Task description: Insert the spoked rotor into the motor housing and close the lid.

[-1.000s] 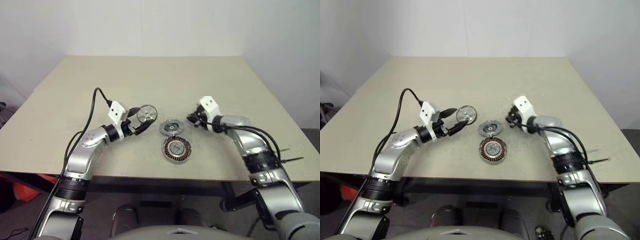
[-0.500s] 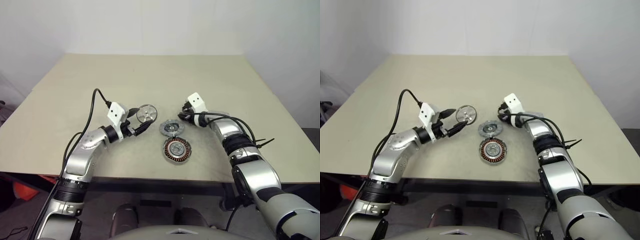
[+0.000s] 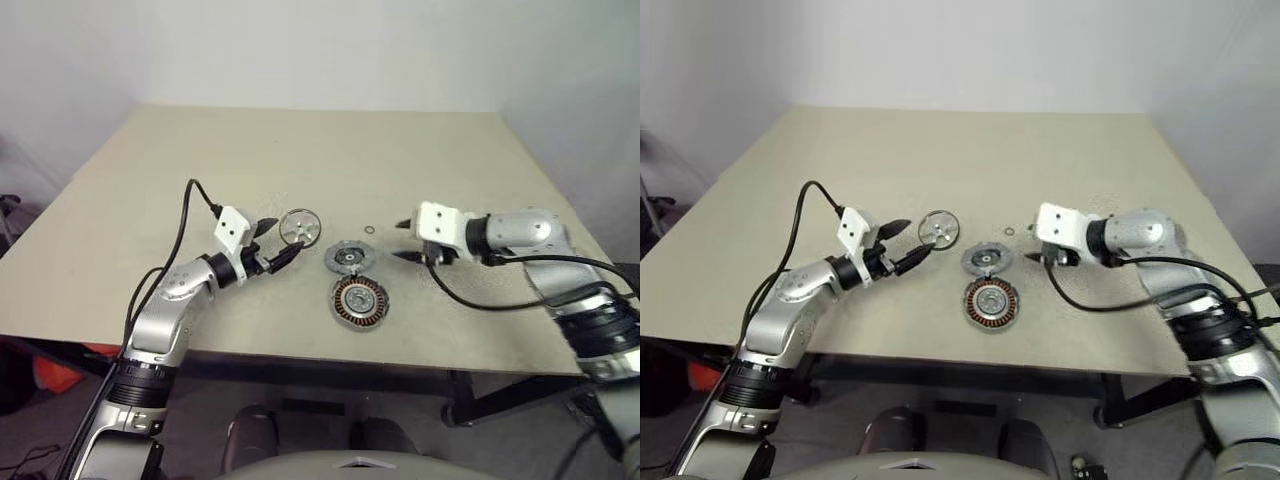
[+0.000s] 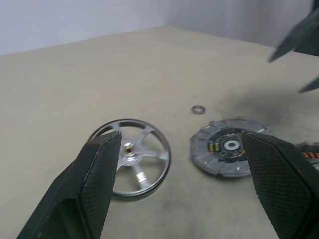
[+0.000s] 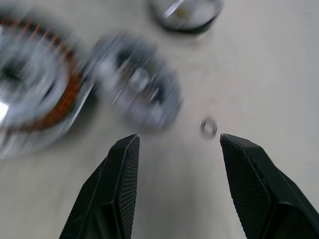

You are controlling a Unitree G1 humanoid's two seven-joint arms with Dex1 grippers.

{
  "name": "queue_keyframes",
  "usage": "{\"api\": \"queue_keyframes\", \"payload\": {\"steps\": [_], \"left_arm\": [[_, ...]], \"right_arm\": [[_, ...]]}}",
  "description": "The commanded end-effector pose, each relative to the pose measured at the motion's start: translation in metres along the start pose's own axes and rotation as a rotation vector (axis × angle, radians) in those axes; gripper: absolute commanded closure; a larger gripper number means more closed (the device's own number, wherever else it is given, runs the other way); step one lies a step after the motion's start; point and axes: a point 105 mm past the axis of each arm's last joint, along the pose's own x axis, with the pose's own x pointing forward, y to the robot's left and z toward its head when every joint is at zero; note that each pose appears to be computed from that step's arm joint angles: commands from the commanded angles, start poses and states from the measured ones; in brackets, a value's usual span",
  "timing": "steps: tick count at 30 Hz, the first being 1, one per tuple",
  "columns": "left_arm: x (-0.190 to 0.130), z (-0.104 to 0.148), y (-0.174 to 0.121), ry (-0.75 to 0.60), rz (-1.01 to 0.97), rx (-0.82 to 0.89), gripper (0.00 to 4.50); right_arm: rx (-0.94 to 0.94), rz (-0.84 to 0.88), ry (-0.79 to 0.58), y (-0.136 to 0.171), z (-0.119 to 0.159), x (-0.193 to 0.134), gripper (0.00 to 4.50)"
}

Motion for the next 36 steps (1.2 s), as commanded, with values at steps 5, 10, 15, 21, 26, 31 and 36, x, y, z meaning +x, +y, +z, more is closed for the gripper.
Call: {"api": "queue_keyframes", "payload": {"steps": [5, 10, 15, 21, 26, 31, 36], "left_arm": [[0.008, 0.011, 0.0, -0.034, -0.023, 0.021, 0.46], [0.009, 0.01, 0.002, -0.032, -0.011, 0.025, 0.46], [0.006, 0.009, 0.002, -0.026, -0.005, 0.034, 0.46], [0.001, 0.008, 0.002, -0.023, 0.015, 0.041, 0.46], [0.0, 0.005, 0.001, -0.014, 0.025, 0.044, 0.46], [-0.003, 0.004, 0.003, -0.007, 0.035, 0.044, 0.46], [-0.003, 0.002, 0.003, 0.0, 0.037, 0.045, 0.46]], "right_arm": [[-0.44, 0.243, -0.036, 0.027, 0.046, -0.017, 1.88], [-0.592, 0.4, -0.071, 0.059, 0.053, -0.006, 1.88], [-0.657, 0.43, -0.065, 0.06, 0.046, 0.009, 1.88], [-0.686, 0.44, 0.004, 0.054, 0.026, 0.033, 1.88], [-0.705, 0.475, -0.013, 0.065, 0.027, 0.039, 1.88], [-0.726, 0.468, -0.045, 0.066, 0.038, 0.038, 1.88], [-0.725, 0.46, -0.049, 0.062, 0.043, 0.038, 1.88]]}}
